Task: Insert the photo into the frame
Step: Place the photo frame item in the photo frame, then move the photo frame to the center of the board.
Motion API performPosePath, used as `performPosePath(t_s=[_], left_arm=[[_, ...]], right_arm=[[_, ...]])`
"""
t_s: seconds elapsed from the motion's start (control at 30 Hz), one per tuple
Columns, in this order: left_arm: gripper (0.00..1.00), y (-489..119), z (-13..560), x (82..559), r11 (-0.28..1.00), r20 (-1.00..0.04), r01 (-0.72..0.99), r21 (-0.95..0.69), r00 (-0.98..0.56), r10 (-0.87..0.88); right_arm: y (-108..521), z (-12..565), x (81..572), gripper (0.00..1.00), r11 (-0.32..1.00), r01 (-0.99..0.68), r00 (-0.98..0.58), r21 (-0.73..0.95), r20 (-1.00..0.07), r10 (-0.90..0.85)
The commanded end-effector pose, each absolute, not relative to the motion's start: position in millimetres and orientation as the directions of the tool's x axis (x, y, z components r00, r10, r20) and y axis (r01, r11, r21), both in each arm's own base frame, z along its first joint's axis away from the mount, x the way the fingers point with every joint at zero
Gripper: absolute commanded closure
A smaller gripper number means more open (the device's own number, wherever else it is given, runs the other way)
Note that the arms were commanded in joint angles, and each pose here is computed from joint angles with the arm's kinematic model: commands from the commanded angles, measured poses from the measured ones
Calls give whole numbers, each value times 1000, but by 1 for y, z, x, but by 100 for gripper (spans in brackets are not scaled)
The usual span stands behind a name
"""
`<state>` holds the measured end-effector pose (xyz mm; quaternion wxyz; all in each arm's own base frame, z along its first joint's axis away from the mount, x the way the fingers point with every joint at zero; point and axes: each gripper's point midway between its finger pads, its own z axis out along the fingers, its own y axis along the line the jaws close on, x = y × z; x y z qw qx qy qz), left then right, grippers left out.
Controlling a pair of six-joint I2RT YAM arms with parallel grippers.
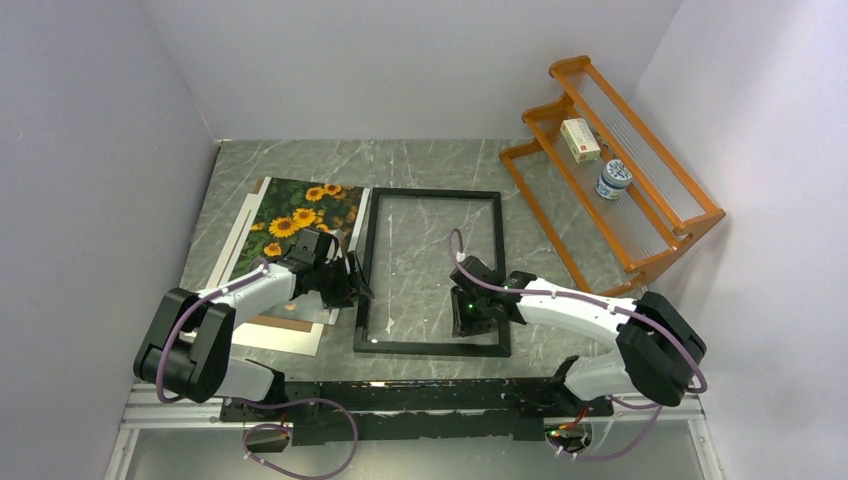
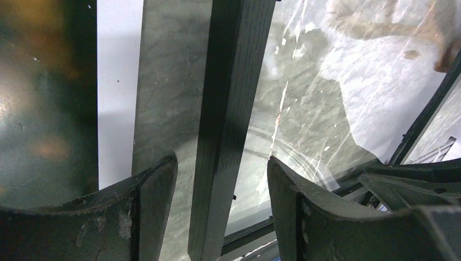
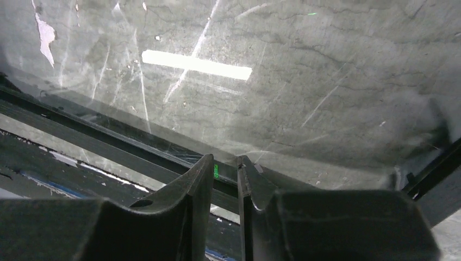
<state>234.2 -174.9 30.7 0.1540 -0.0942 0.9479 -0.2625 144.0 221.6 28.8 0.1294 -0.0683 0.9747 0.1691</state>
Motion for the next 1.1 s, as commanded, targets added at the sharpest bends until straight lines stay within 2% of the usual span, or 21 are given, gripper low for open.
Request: performPosePath(t_s=[0.0,0.13,0.23,0.3,0.37,0.53,0.8,1.07], left_arm=[[32,-175,26,234,847,-239,-103,-522,-936,-260],[32,-175,28,235,849,-245,-99,-520,-934,-259],[32,-175,31,238,849,-254,-96,-519,-932,-260],[32,-175,31,239,850,-258,-94,-518,-931,-260],[32,-175,32,241,852,-263,-94,-516,-929,-261],[32,-179,32,249,849,-266,-92,-520,-927,-263],[32,-189,37,263,834,-265,-79,-546,-928,-262],[30,-194,39,268,824,-260,-77,-562,-929,-264]], right_arm=[[221,47,167,73,948,-171,-928,268,-367,-64],[211,71,196,66,960,-107,-886,258,-463,26],[180,83,225,60,975,16,-842,222,-523,133],[157,89,241,51,975,99,-811,201,-551,196],[134,93,255,34,969,181,-770,170,-589,246],[102,84,278,16,948,273,-733,162,-603,314],[99,62,305,13,917,295,-749,269,-530,396],[122,51,327,13,894,231,-794,384,-457,402]])
